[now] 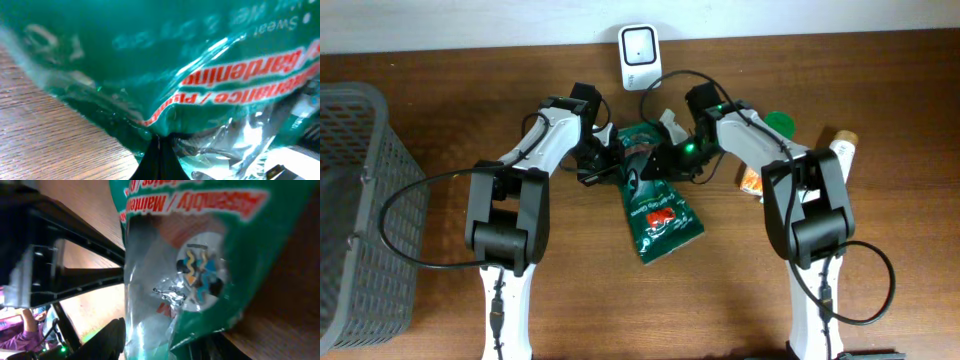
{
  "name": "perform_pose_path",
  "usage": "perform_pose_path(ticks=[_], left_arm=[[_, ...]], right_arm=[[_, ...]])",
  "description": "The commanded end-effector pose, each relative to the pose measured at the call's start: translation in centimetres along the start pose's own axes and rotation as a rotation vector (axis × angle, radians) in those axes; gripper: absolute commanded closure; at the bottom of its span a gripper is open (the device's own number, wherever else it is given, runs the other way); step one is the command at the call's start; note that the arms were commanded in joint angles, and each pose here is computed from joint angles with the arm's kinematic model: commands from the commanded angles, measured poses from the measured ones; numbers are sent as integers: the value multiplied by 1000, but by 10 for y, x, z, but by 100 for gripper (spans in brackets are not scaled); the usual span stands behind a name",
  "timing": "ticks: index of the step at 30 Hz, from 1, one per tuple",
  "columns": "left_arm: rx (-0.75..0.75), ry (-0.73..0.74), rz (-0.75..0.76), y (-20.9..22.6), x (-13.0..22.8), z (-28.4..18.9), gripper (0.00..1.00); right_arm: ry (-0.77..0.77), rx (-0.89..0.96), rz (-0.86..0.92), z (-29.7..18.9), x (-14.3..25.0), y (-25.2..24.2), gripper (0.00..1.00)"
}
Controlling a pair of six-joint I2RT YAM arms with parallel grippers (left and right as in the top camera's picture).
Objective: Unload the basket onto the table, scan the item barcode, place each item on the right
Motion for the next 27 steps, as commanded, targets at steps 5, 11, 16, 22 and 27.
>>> perform_pose_path(ticks=[5,11,16,22,27], left_arm=[[-84,102,-49,25,13,38,100],[-87,101,-49,26,13,38,100],[-87,101,-48,25,13,38,100],[-88,101,-47,25,13,38,100],[-88,101,-46,25,13,39,100]], right_arm=[[-24,-106,-170,-23,7,40,55],[3,7,-177,-5,15,26,55],[40,23,-191,15,29,23,55],[41,-20,-214,19,29,30,65],[34,-52,-212,18,27,33,96]])
Point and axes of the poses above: each gripper's point midway between its finger pads, its own z axis out along the fingers, its own y axis along the line the jaws close on, x = y × z, the point moved 6 cm from there along -z, back along the fingers, and after that the axes turned 14 degrees about z, right-handed, at the moved point
